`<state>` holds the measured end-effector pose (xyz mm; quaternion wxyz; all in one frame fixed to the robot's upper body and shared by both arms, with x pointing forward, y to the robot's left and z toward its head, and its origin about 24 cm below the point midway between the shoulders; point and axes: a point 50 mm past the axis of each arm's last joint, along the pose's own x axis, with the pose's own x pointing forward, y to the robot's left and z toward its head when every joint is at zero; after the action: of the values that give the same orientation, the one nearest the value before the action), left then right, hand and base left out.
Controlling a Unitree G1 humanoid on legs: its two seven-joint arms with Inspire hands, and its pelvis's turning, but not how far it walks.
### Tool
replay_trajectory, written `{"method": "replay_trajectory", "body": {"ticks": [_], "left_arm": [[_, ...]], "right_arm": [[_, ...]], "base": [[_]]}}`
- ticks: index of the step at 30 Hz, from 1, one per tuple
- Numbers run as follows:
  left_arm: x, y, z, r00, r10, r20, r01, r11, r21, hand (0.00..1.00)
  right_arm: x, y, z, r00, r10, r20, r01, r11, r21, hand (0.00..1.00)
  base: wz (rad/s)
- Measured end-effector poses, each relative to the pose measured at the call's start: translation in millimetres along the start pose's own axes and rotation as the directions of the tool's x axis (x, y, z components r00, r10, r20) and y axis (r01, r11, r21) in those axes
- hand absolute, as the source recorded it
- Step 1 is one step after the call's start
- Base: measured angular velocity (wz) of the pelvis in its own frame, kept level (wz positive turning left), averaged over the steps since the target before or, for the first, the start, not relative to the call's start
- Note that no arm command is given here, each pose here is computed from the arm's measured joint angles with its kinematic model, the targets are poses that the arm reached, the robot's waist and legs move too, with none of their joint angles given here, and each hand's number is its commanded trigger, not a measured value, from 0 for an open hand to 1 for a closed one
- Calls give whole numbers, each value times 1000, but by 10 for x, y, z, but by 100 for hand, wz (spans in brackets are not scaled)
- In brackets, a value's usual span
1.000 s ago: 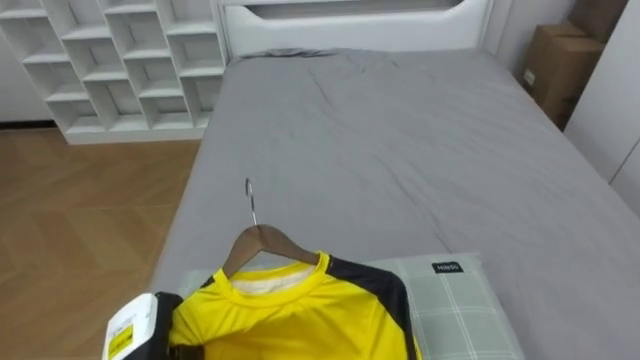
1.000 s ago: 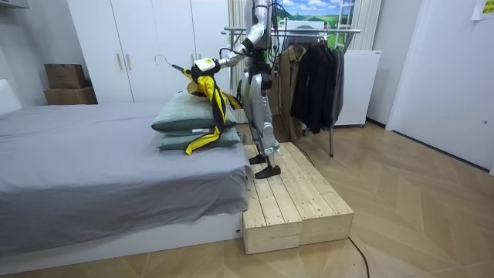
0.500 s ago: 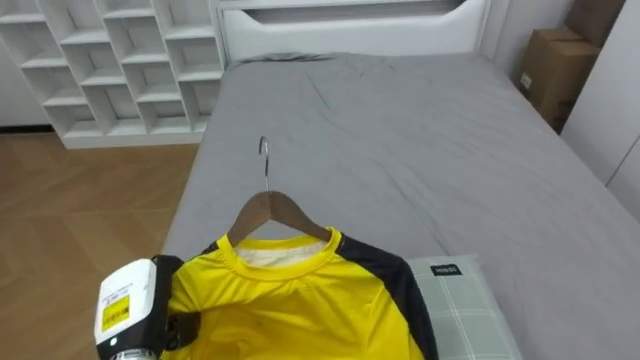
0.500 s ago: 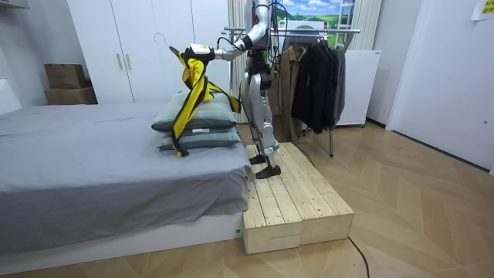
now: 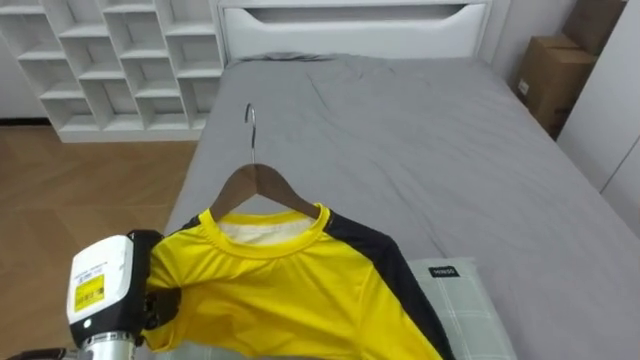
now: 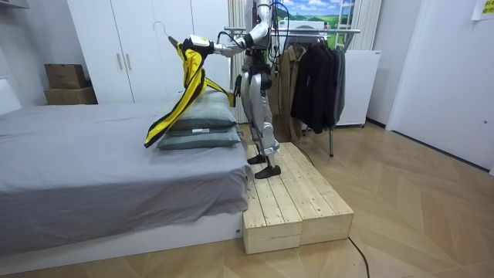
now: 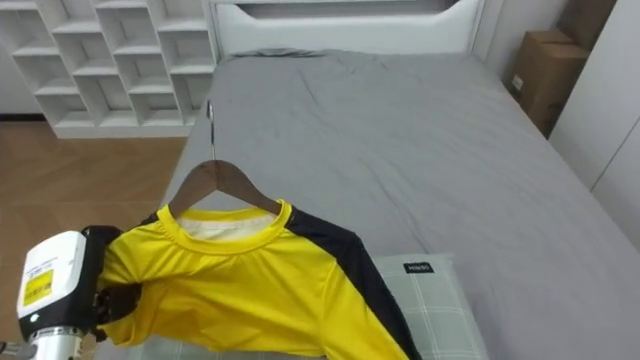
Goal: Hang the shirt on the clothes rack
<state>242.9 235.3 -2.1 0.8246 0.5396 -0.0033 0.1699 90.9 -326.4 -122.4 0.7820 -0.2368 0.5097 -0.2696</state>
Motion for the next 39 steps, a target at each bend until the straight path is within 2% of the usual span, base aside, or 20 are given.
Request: {"method": "replay_trajectory", "body": {"ticks": [3,6,8,11,14,25,32,35,39], "left_arm": [[11,25,-21,1000,17,-7,-17,1000,-1,100],[16,40,-16,1000,26,-12,-26,1000,-1,100],[27,86,28,999,47,-1,-47,999,-7,100],[-16,146,75,997,70,19,-70,997,-22,100],[-45,140,66,998,64,16,-64,998,-9,100],[-110,11,173,999,39,-14,-40,997,-72,100],[-126,-28,207,999,19,-27,-21,995,-98,100],[-127,-31,208,1000,14,-26,-17,995,-98,100],[-126,-29,207,1000,15,-26,-17,995,-97,100]], "right_arm": [[13,-132,260,988,-86,127,91,995,-28,0],[-46,-244,644,937,-160,311,186,981,-56,0],[-140,-331,952,873,-202,445,247,968,-44,0],[-300,-379,1194,783,-252,569,329,944,-34,0],[-471,-328,1375,706,-262,658,356,935,-9,0],[-989,-161,1854,482,-242,842,319,944,88,0],[-1284,-16,2023,360,-172,917,285,956,67,0],[-1374,-12,2077,317,-169,933,271,959,82,0],[-1391,2,2088,304,-156,940,271,960,72,0]], "base": [[-5],[-3],[-4],[0],[-6],[-5],[0],[0],[0]]}}
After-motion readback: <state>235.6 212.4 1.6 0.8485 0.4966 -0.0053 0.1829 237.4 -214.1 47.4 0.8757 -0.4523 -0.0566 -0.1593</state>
